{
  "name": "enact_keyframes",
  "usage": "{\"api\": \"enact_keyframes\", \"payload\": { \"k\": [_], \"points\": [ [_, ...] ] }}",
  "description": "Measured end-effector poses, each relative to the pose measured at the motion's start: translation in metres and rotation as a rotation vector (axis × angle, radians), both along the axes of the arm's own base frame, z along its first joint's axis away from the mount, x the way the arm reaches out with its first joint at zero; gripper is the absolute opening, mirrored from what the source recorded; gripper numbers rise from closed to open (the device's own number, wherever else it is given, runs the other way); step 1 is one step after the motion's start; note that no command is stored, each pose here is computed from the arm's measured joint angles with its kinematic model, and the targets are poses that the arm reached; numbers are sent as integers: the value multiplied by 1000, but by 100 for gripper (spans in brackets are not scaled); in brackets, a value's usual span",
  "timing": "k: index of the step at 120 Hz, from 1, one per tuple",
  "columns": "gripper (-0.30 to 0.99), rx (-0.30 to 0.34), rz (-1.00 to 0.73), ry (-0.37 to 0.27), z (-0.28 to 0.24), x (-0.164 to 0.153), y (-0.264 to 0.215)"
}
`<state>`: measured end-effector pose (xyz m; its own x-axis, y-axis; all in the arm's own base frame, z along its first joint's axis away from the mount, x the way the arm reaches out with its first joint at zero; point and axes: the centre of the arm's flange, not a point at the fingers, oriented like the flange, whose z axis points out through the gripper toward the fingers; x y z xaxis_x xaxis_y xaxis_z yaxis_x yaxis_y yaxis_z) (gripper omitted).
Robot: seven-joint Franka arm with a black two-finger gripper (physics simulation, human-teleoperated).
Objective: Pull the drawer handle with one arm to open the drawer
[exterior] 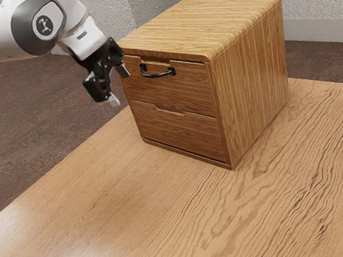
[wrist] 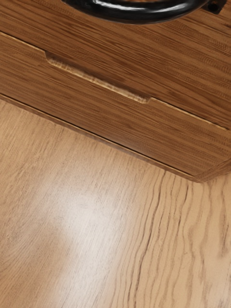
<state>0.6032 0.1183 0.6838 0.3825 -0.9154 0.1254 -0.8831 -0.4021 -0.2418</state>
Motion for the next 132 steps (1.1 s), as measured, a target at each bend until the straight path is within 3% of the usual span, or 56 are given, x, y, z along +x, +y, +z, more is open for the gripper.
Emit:
{"api": "enact_keyframes", "payload": {
  "k": [16,56,132],
  "points": [
    [69,28,-113,-59,9,4,-9],
    [69,90,-290,-130,3,27,-15],
    [65,131,-437,-128,-22,46,-16]
  ]
}}
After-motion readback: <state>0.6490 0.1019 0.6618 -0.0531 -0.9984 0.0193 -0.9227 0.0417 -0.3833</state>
